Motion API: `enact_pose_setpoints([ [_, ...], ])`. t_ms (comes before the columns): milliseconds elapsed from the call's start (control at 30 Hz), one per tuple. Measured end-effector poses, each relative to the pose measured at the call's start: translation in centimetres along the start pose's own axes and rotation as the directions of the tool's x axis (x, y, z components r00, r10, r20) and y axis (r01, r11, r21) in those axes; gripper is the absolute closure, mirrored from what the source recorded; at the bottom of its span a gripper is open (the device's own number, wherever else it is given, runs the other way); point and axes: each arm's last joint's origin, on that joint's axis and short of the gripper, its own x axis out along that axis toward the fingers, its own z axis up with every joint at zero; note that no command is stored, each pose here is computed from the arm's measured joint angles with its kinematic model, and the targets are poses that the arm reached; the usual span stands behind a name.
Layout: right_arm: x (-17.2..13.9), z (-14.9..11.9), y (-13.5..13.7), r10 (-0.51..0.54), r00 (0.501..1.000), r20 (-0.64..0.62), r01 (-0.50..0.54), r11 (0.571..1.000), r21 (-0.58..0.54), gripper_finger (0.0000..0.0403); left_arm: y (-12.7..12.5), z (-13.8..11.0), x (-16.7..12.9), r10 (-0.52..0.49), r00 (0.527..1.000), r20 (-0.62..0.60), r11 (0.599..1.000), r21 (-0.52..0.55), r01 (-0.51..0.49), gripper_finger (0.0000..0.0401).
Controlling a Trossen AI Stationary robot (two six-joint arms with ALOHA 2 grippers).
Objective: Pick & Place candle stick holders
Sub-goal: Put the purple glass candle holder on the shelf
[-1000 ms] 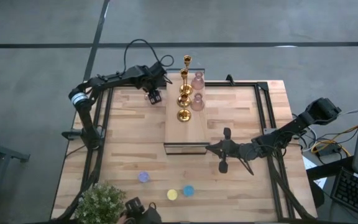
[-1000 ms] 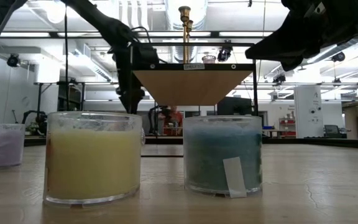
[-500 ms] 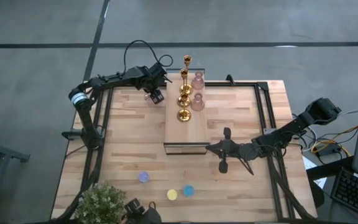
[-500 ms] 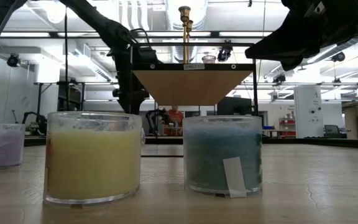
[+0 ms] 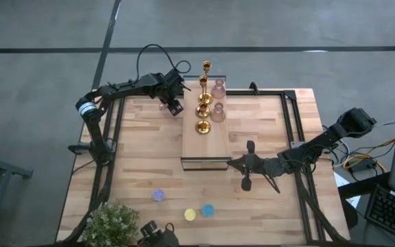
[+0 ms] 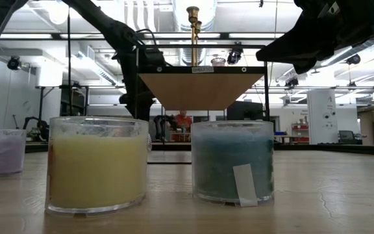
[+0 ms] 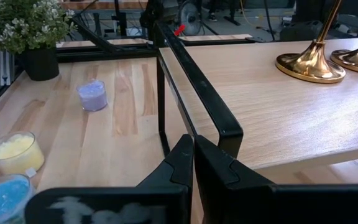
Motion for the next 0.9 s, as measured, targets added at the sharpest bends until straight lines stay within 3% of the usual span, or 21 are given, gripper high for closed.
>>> enact_pose_setpoints([
  [467,0.0,0.0,0.0,-0.001,1.000,0.000,0.001,1.000,0.001,0.0394,-0.3,-1.0,1.8,0.016,1.000,0.024,1.000,-0.024,-0.016,0.0204],
  [733,0.0,0.0,0.0,-0.001,1.000,0.000,0.001,1.000,0.000,0.0394,0.3,-2.1,2.3,0.233,0.971,-0.059,0.972,-0.007,-0.234,0.0204],
  [900,0.0,0.0,0.0,-0.001,1.000,0.001,0.001,1.000,0.001,0.0394,0.2,-2.5,2.5,0.245,0.966,-0.079,0.970,0.005,-0.245,0.0214],
])
